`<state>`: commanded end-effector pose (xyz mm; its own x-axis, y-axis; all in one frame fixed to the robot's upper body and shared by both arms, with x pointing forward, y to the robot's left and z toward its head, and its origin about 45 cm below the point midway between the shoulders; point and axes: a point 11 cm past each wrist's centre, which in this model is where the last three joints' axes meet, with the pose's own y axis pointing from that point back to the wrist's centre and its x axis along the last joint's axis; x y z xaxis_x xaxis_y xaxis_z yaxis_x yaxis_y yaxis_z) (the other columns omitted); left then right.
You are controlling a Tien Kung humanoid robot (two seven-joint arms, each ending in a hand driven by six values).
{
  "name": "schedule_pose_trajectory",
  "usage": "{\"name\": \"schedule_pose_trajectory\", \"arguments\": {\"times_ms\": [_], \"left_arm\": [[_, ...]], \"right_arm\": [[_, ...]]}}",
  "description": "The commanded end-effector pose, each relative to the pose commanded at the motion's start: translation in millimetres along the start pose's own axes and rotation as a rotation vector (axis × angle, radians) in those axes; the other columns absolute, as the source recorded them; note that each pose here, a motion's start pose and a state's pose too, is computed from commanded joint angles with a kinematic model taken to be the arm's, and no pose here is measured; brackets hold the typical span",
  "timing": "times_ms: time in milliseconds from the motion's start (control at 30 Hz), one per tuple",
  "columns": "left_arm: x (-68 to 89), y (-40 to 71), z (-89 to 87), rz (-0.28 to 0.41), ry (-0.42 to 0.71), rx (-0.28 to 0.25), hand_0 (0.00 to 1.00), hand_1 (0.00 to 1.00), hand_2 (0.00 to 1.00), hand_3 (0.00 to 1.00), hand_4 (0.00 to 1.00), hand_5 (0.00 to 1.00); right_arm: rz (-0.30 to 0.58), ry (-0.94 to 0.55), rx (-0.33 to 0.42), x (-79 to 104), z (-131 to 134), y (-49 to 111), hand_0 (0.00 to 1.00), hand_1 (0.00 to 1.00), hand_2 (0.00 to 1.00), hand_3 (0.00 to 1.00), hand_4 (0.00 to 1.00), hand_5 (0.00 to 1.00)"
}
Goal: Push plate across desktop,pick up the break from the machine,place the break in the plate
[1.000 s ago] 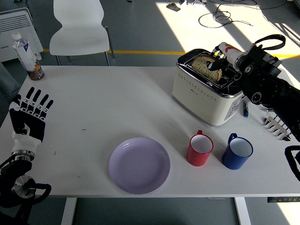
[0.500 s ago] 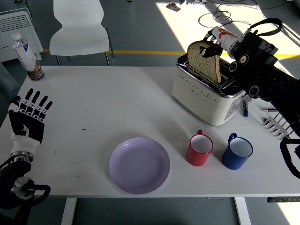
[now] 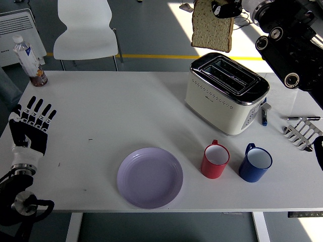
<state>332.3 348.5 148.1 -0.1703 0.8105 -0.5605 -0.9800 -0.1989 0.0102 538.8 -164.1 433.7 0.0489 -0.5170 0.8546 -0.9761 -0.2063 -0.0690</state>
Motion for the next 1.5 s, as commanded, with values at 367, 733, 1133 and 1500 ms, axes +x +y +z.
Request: {"name": "schedule_pose_trajectory", "arguments": {"times_ms": [367, 733, 1133, 1500], "left_arm": [[1.2, 1.2, -0.2, 0.005, 0.003, -0.001, 0.796, 0.836, 0.91, 0.887, 0.508, 0.998], [1.9, 0.8, 1.9, 0.008, 0.006, -0.009, 0.796, 0.835, 0.91, 0.883, 0.507, 0.998], [1.6, -0.8, 5.1, 0.01, 0.007, -0.019, 0.8, 0.834, 0.909, 0.884, 0.503, 0.998], [0.8, -1.0, 4.5, 0.01, 0.011, -0.02, 0.8, 0.828, 0.906, 0.882, 0.506, 0.998]], "right_arm": [[-0.376, -0.164, 0.106, -101.7, -28.0, 60.0, 0.291, 0.316, 0.402, 0.466, 0.38, 0.177], [-0.636, -0.129, 0.165, -203.4, -25.5, 124.3, 0.298, 0.352, 0.401, 0.443, 0.406, 0.172], [-0.735, -0.126, 0.159, -259.9, -3.5, 149.2, 0.319, 0.41, 0.42, 0.435, 0.411, 0.176], [-0.711, -0.183, 0.143, -274.0, 14.7, 140.5, 0.433, 0.444, 0.51, 0.518, 0.335, 0.264]]}}
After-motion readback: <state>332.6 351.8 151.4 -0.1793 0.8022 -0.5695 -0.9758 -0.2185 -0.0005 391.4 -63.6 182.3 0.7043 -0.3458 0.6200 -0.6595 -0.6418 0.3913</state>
